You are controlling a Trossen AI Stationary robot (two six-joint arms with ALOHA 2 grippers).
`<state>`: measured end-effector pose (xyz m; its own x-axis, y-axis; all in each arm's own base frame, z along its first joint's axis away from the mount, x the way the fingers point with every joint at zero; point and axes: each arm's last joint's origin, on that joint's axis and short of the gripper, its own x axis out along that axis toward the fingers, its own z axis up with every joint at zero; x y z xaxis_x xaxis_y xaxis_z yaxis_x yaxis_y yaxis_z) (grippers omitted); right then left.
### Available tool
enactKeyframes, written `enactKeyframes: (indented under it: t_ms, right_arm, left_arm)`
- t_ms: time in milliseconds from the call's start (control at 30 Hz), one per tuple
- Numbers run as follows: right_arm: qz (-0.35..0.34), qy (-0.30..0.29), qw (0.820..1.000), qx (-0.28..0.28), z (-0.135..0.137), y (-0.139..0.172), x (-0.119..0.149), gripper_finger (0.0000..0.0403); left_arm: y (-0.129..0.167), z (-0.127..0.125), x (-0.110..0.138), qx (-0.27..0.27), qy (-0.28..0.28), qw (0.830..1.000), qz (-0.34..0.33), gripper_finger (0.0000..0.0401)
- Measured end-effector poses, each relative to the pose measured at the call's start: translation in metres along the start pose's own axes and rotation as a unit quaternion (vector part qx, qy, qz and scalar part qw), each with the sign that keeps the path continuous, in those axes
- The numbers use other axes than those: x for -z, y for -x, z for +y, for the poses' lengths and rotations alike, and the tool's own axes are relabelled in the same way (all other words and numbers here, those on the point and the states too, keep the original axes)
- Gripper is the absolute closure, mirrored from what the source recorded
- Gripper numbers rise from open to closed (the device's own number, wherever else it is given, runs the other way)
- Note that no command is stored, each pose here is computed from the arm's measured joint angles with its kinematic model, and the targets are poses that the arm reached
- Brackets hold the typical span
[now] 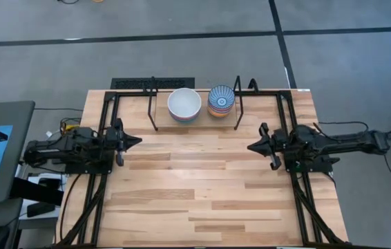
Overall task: Place and stack bowls onto a shelf
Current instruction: Return to Home Position
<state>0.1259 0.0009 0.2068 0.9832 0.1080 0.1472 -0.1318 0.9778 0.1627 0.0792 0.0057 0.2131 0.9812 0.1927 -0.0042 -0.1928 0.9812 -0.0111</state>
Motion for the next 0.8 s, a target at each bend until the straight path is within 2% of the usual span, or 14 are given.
enactKeyframes:
  t_ms: [200,400,500,633,800]
  right_arm:
    - [-0.002,0.000,1.000,-0.015,0.005,0.011,-0.002,0.0384]
    - [0.012,0.002,1.000,-0.003,0.006,0.024,0.000,0.0384]
    - [-0.007,0.004,1.000,-0.006,0.006,0.029,0.003,0.0384]
    - [-0.026,0.004,1.000,0.004,0.004,0.034,0.014,0.0384]
    - [-0.016,-0.003,1.000,0.015,0.002,0.032,0.020,0.0384]
  left_arm:
    - [0.001,0.000,-0.001,0.006,-0.003,1.000,0.002,0.0401]
    - [0.001,-0.001,-0.001,0.014,-0.002,1.000,0.000,0.0401]
    - [0.000,-0.001,-0.001,0.026,-0.003,1.000,0.000,0.0401]
    - [-0.004,-0.002,0.009,0.026,0.000,1.000,0.005,0.0401]
    - [-0.011,-0.003,0.023,0.028,0.020,0.999,-0.015,0.0401]
